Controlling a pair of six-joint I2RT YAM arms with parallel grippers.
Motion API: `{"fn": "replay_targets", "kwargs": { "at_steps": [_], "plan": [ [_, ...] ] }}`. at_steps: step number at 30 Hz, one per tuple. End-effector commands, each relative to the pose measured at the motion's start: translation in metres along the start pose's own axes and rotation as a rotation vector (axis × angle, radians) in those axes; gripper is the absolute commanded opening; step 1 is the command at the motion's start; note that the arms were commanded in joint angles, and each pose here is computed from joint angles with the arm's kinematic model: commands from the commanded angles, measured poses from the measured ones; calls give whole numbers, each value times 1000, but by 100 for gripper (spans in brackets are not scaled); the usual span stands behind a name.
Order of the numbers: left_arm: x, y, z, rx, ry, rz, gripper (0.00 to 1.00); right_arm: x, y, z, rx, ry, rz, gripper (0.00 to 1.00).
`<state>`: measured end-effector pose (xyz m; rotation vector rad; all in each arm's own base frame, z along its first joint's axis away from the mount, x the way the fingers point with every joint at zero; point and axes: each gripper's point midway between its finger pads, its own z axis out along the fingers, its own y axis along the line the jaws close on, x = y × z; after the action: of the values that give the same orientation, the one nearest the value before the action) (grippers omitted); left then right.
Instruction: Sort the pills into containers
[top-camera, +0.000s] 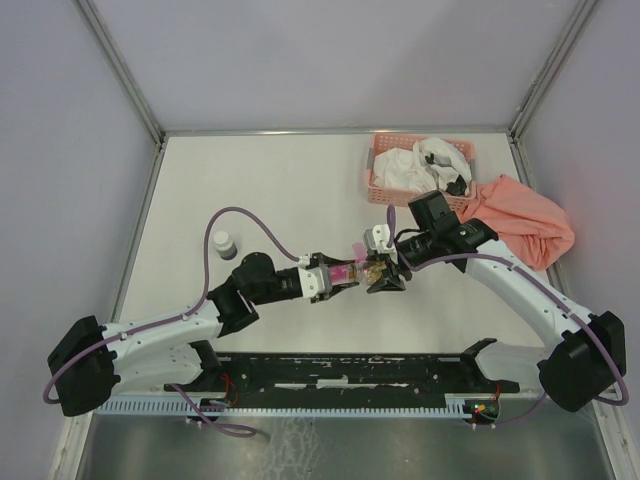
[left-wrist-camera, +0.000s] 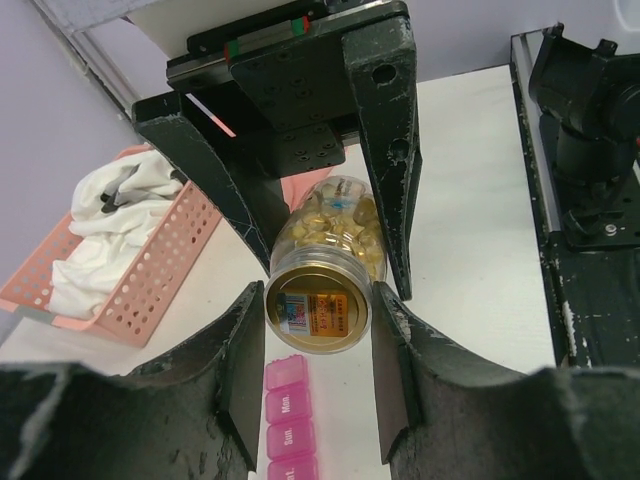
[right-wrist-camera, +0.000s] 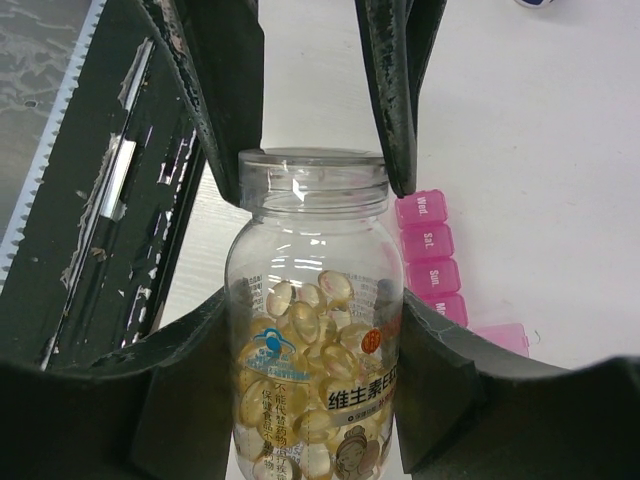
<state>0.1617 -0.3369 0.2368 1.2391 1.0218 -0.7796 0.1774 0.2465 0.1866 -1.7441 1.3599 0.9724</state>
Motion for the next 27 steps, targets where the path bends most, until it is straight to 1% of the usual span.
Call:
{"fn": "replay_targets", "kwargs": {
  "at_steps": [1,4,9,18,24,27],
  "plan": [
    [-31,-2,3,14,-90,-121,3,-20,-7,-6,18,-43,-57,2],
    [-40,-6,3,17,-139,-244,3,-21,-9,-6,26,-41,-43,2],
    [-45,-1,2,-38,-157,-428,3,-22,-14,-5,45,-42,-11,2],
    [-54,17,-8,-170,-200,-636,3,-18,-21,-5,71,-24,17,2],
    [-47,24,-7,-255,-195,-888,3,-16,-25,-4,88,-10,39,2],
    [-44,27,-6,-301,-174,-1023,3,-15,-26,-4,91,-8,47,2]
  ]
}}
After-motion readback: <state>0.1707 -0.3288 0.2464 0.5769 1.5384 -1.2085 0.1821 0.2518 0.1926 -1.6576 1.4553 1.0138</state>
